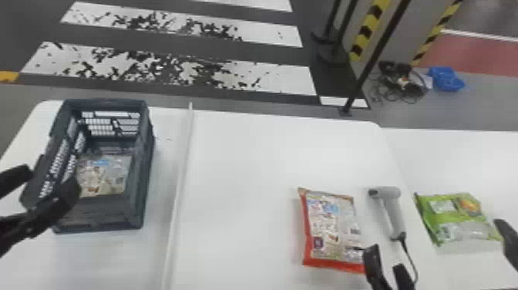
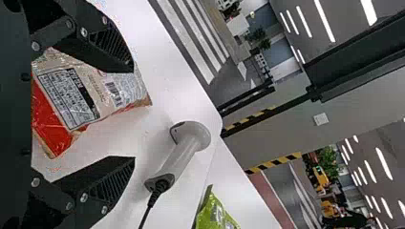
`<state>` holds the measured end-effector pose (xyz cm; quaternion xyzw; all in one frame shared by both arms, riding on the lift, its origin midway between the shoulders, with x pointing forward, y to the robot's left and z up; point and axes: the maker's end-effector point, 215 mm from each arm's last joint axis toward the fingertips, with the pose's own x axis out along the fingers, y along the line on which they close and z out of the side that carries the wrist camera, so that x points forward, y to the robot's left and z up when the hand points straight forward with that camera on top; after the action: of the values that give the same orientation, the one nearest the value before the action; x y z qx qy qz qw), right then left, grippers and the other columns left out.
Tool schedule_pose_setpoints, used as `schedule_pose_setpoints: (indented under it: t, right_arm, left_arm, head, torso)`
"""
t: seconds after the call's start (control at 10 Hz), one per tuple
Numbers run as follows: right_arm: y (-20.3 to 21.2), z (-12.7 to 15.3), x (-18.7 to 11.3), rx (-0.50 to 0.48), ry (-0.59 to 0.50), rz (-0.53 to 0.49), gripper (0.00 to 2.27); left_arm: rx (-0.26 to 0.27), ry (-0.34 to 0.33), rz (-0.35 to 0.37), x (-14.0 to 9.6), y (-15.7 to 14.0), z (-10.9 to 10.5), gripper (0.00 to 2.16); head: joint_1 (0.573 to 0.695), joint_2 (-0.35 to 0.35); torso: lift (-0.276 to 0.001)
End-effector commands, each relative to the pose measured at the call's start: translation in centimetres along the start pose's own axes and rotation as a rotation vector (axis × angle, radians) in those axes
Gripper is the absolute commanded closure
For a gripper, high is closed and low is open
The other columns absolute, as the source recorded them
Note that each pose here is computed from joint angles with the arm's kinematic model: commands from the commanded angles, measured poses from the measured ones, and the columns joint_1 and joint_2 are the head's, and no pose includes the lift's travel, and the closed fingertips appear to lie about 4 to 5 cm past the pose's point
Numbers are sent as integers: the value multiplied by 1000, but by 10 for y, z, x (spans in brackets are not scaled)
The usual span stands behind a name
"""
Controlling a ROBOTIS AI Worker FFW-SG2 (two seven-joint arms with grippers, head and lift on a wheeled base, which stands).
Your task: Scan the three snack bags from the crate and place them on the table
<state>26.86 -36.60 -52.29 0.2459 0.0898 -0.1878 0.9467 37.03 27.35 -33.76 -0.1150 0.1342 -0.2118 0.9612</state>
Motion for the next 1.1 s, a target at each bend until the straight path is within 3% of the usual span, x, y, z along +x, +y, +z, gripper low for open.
schedule_pose_setpoints:
  t: [0.0, 0.2, 0.4, 0.5, 0.7, 0.8, 1.0]
  right_arm:
    - [-3, 7, -3, -11, -20, 16, 164]
    - [16, 5, -13, -57, -2, 147, 184]
    - [49, 33, -26, -186, -71, 282, 191]
    - [58, 33, -33, -199, -65, 317, 225]
    - [62, 33, -31, -230, -54, 352, 1035]
    - [59, 31, -30, -261, -34, 376, 1862]
    - [68, -8, -36, -268, 107, 468, 2128]
  left_arm:
    - [0, 1, 2, 0, 0, 0, 70]
    - [0, -5, 0, 2, -3, 0, 70]
    - [-1, 0, 2, 7, -7, -4, 70]
    - [5, 1, 3, 10, -10, -5, 70]
    - [14, 1, 1, 13, -12, -9, 70]
    - [11, 6, 1, 14, -12, -12, 70]
    - [24, 6, 7, 21, -15, -18, 70]
  head:
    - [695, -168]
    - [695, -168]
    - [695, -137]
    - [695, -128]
    - [695, -118]
    - [695, -119]
    - [695, -110]
  torso:
    - [-36]
    - [-36]
    - [-36]
    - [-36]
    - [-36]
    - [-36]
    - [-36]
